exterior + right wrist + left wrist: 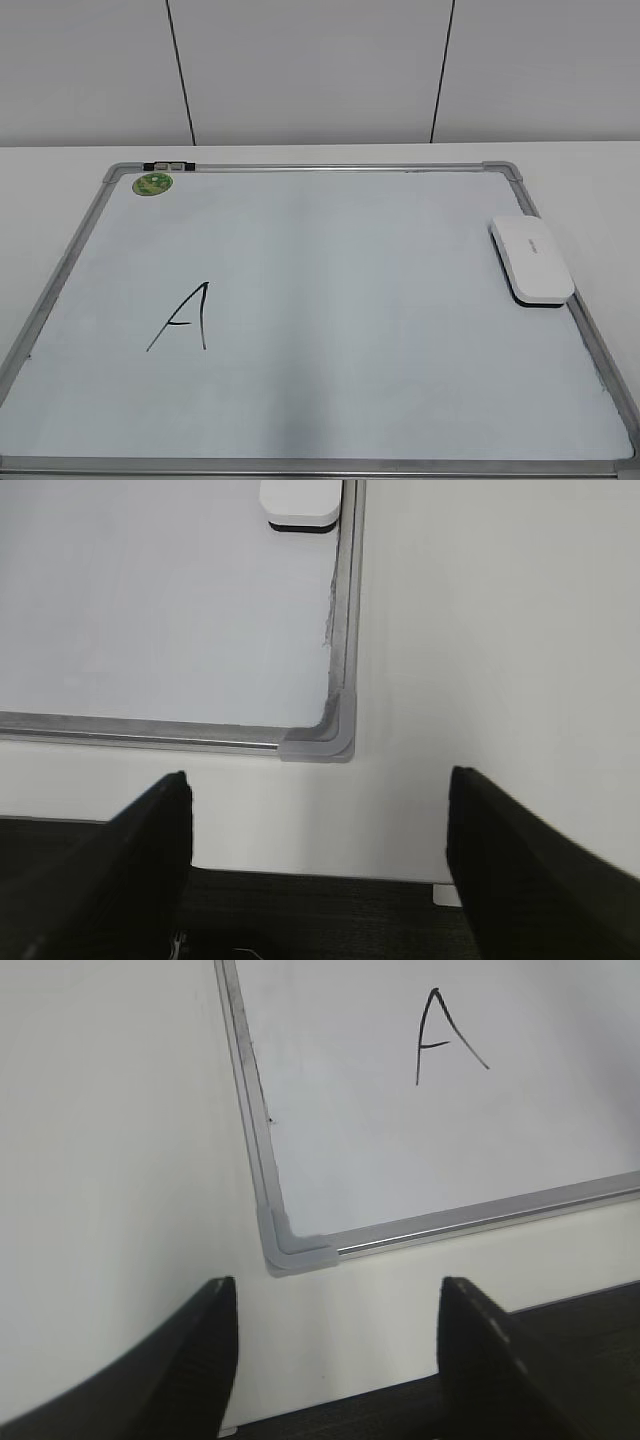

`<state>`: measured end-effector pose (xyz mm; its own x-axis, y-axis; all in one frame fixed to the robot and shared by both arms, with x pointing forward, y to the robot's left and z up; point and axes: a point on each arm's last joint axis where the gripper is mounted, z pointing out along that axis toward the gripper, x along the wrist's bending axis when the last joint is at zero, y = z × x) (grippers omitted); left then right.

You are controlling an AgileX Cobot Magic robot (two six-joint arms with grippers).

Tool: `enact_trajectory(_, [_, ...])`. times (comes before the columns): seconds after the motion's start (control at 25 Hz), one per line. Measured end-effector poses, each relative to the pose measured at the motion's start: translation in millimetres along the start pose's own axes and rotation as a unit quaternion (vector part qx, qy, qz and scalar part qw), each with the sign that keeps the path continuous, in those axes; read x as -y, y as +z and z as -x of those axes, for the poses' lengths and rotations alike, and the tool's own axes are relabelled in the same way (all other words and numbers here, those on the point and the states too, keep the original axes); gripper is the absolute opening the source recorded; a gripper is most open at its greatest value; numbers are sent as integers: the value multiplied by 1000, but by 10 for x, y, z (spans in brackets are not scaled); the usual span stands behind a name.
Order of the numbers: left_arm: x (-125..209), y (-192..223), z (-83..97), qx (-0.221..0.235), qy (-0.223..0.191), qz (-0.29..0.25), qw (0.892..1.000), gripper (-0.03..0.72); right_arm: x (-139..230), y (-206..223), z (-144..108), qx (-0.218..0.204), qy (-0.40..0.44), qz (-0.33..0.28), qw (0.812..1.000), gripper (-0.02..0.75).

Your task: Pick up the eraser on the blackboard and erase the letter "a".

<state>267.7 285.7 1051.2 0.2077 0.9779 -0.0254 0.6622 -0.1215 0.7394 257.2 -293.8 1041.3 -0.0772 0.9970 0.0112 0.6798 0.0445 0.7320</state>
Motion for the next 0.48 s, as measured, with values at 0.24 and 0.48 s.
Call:
enact_trajectory(0.24, [-3, 0, -1, 0, 0, 2, 1000, 463, -5, 0, 0, 0, 0, 3, 1000, 589])
enact_trajectory(0.48, [-3, 0, -1, 0, 0, 2, 1000, 463, -5, 0, 0, 0, 0, 3, 1000, 588])
